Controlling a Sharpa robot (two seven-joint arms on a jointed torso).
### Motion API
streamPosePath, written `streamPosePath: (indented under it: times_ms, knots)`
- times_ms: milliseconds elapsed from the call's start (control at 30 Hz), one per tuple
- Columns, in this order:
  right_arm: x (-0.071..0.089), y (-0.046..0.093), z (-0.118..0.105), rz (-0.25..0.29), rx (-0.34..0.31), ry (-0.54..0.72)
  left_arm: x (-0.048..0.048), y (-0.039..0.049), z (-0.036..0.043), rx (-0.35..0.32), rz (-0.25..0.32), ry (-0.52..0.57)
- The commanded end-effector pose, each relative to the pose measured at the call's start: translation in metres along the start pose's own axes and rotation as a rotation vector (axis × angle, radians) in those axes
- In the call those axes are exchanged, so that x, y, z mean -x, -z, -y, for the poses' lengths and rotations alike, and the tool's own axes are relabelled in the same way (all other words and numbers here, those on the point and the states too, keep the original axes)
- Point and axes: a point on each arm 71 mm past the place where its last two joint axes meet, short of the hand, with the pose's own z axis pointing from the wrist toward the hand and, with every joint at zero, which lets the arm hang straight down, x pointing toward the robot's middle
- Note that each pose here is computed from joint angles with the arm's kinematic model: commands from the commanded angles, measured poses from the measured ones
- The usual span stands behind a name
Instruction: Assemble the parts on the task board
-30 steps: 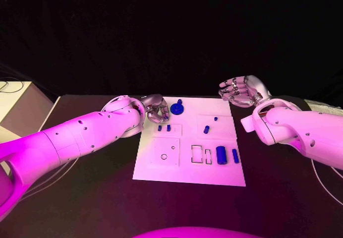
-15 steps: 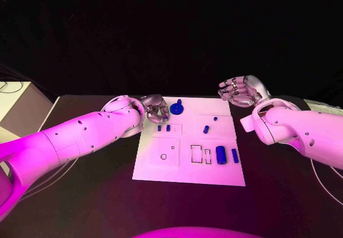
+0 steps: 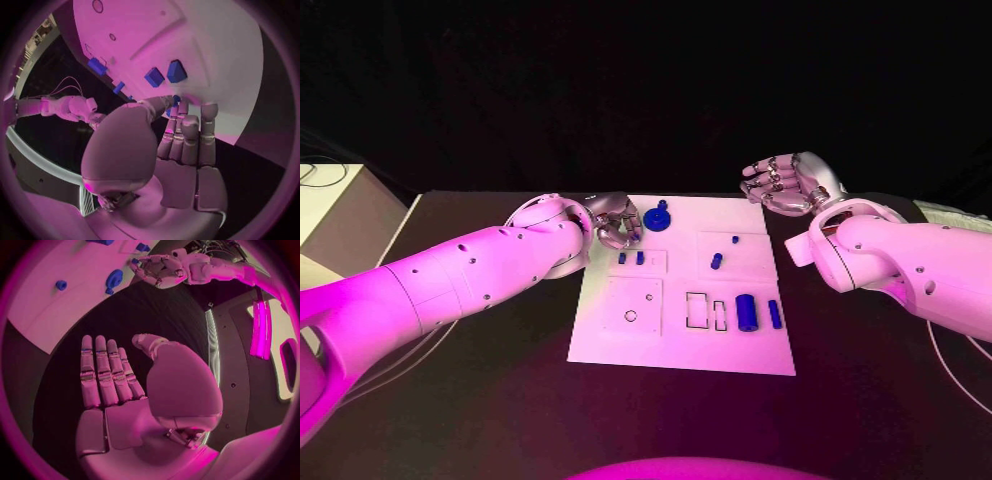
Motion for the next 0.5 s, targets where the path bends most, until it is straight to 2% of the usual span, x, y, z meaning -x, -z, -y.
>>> streamPosePath:
  times_ms: [33,500]
  knots:
    - [-0.0012,0.0,-0.0008,-0.014,0.009,-0.003,-0.0024,0.0002,0.0,0.007,-0.002,0.009]
    - [-0.0007,0.0002,-0.0002,-0.014,0.006,-0.002,-0.0021,0.0015,-0.0018,0.02,-0.007,0.011]
